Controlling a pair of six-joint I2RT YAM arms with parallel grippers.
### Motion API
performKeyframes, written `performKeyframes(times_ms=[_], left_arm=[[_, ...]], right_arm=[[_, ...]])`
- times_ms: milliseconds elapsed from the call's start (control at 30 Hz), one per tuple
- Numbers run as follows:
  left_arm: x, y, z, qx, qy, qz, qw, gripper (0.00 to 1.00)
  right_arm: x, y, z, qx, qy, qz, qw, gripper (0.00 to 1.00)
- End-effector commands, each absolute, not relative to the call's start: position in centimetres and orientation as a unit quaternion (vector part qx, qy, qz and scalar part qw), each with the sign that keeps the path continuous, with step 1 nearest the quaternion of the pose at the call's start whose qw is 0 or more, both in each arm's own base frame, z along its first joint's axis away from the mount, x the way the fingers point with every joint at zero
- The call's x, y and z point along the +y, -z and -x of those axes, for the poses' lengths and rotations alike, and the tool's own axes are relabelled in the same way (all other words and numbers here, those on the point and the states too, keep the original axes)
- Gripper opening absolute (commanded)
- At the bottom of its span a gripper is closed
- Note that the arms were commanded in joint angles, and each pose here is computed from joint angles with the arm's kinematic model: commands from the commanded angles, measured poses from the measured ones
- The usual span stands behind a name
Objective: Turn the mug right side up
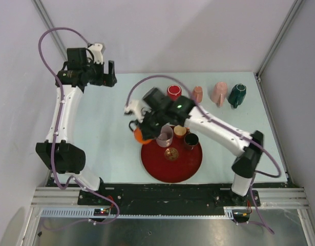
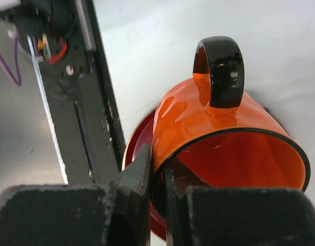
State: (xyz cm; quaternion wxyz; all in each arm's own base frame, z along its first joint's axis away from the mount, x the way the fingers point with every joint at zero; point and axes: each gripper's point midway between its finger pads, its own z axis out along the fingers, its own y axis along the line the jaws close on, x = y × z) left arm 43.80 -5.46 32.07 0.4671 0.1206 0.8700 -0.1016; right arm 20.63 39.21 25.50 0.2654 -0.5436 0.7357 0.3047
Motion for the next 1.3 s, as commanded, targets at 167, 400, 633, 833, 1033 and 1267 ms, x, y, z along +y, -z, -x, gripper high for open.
performKeyframes(times_ms=[167, 400, 633, 833, 1033, 1267], left_arm=[[-2.0, -30.7, -41.2, 0.881, 0.002, -0.115, 0.459, 1.00], [-2.0, -30.1, -40.9, 0.882, 0.005, -0.115, 0.456, 1.00], [-1.5, -30.5, -40.9, 0.878, -0.007, -0.117, 0.465, 1.00], [-1.2, -30.6, -40.8, 0.876, -0.012, -0.118, 0.468, 1.00], [-1.3, -30.6, -40.9, 0.876, -0.010, -0.117, 0.468, 1.00], [-1.4, -30.4, -41.1, 0.876, -0.006, -0.115, 0.467, 1.00]], right_arm=[[39.1, -16.5, -18.6, 0.765, -0.128, 0.610, 0.161, 0.00], [41.2, -12.6, -19.4, 0.794, -0.115, 0.576, 0.154, 0.00], [42.0, -9.2, -20.7, 0.812, -0.095, 0.561, 0.135, 0.00], [42.6, -8.3, -22.1, 0.816, -0.089, 0.552, 0.148, 0.00], [42.5, -8.1, -23.0, 0.822, -0.085, 0.542, 0.154, 0.00], [42.5, -8.3, -24.0, 0.823, -0.088, 0.537, 0.162, 0.25]])
